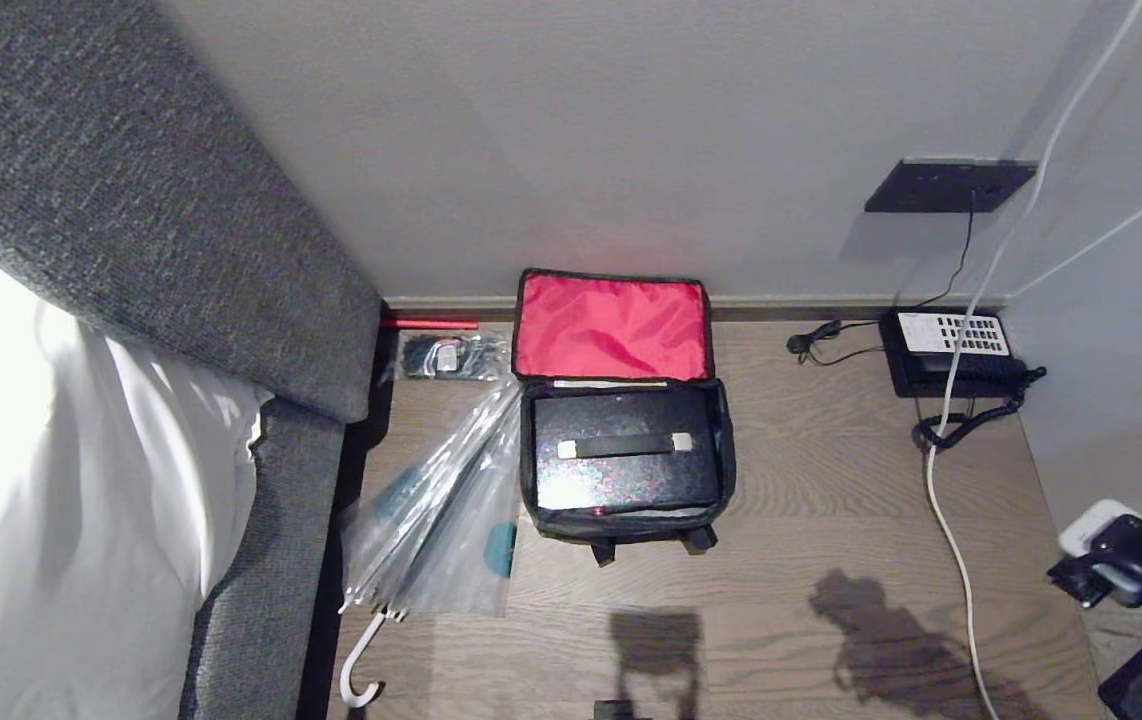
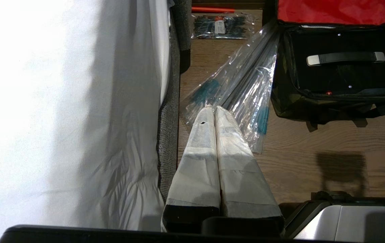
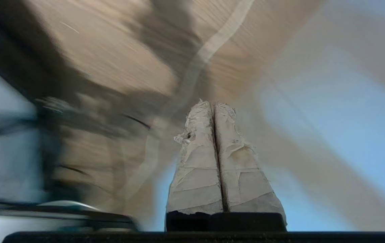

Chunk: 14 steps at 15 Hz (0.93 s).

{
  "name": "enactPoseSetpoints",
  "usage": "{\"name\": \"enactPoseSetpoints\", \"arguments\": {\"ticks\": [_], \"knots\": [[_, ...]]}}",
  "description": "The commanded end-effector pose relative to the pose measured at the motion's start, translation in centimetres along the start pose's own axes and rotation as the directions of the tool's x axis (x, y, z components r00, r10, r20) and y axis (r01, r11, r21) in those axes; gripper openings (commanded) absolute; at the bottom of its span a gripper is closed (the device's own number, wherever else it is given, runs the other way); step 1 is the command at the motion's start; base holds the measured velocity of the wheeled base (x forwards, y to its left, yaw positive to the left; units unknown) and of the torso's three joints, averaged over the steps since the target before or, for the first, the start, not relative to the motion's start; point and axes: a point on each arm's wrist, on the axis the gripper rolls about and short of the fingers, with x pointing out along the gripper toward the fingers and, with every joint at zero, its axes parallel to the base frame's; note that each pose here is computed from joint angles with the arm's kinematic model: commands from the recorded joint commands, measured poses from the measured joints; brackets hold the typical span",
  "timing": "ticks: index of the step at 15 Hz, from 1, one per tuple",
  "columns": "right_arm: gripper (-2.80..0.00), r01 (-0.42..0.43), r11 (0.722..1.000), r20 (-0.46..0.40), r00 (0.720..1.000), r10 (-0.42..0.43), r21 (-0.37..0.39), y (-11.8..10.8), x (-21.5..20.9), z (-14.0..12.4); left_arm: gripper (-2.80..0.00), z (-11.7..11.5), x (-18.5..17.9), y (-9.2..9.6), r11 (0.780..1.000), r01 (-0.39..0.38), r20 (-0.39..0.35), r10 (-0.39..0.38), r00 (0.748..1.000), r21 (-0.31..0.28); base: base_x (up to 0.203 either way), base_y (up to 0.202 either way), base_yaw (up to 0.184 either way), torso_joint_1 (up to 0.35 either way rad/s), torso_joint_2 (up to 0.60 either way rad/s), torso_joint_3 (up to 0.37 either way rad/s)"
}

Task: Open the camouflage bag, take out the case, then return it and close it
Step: Grip the handle

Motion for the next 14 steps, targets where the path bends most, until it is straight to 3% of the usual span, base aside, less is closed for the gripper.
{"name": "enactPoseSetpoints", "arguments": {"ticks": [1,3,4,7,10,12,14], "knots": [[-2.8,0.046,0.995,-0.109,0.993,-0.055,-0.088,1.0,2.0,0.4,-2.8,0.0,0.0,0.0,1.0,0.0,0.001,0.0,1.0,0.0,0.0,0.0,0.0,0.0,0.0,0.0],[-2.8,0.118,0.98,-0.178,0.973,-0.147,-0.162,1.9,4.3,1.4,-2.8,0.0,0.0,0.0,1.0,0.0,0.0,0.0,1.0,0.0,0.0,0.0,0.0,0.0,0.0,0.0],[-2.8,0.141,0.974,-0.153,0.974,-0.169,-0.178,2.5,4.9,2.6,-2.8,0.0,0.0,0.0,1.0,0.0,0.001,0.0,1.0,0.0,0.0,0.0,0.0,0.0,0.0,0.0],[-2.8,0.157,0.97,-0.003,0.987,-0.161,-0.183,4.5,5.7,8.6,-2.8,0.0,0.0,0.0,1.0,0.0,0.0,0.0,1.0,0.0,0.0,0.0,0.0,0.0,0.0,0.0],[-2.8,0.139,0.92,0.035,0.99,-0.136,-0.367,7.2,7.1,13.3,-2.8,0.0,0.0,0.0,1.0,0.0,0.0,0.0,1.0,0.0,0.0,0.0,0.0,0.0,0.0,0.0],[-2.8,0.126,0.891,0.045,0.992,-0.118,-0.437,9.4,8.7,15.7,-2.8,0.0,0.0,0.0,1.0,0.0,0.001,0.0,1.0,0.0,0.0,0.0,0.0,0.0,0.0,0.0],[-2.8,0.137,0.907,0.113,0.989,-0.1,-0.397,11.8,9.8,19.5,-2.8,0.0,0.0,0.0,1.0,0.0,0.0,0.0,1.0,0.0,0.0,0.0,0.0,0.0,0.0,0.0]]}}
